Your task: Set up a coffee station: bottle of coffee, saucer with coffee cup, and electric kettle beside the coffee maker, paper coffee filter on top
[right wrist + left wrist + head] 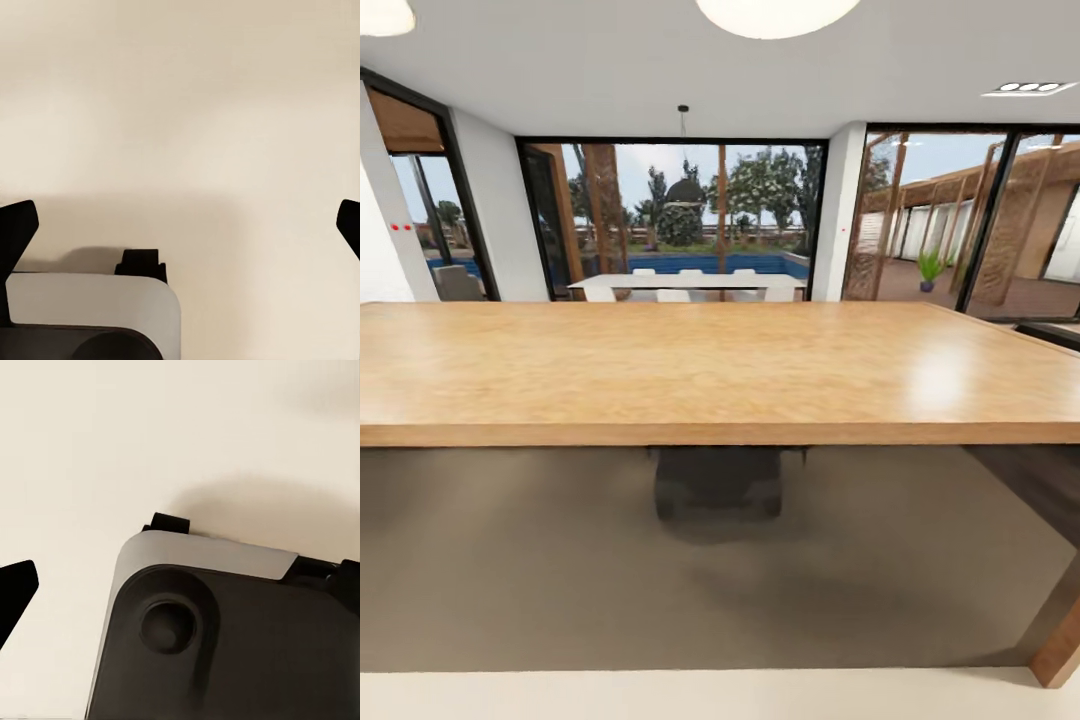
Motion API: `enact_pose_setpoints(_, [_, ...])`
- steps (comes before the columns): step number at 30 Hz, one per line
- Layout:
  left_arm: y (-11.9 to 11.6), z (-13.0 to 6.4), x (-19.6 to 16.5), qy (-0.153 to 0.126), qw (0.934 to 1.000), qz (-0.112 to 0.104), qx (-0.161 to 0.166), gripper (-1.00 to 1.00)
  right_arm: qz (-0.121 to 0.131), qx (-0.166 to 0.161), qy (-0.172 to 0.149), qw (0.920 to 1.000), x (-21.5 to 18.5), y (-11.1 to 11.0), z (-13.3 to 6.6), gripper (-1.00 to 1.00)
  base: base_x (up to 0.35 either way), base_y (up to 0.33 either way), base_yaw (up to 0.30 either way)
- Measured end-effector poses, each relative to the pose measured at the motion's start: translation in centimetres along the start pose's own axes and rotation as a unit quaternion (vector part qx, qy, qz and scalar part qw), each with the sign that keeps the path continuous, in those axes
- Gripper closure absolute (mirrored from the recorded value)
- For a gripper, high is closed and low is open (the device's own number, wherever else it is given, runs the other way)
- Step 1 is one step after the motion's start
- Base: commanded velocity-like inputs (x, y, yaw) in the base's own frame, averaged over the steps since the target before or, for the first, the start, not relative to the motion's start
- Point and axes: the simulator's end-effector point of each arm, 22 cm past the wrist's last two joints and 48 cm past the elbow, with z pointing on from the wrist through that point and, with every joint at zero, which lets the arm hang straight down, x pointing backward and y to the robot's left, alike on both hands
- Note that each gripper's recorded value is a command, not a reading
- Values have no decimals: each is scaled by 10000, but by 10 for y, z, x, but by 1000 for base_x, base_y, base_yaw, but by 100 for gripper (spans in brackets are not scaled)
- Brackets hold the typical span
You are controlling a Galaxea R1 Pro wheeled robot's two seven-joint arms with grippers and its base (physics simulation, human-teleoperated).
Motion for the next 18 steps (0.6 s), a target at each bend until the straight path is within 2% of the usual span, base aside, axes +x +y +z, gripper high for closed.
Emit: enact_pose_setpoints(18, [0,0,0,-1,10000,-1,-2,-100,-6,-3,0,10000,0,0,0,-100,0,0,238])
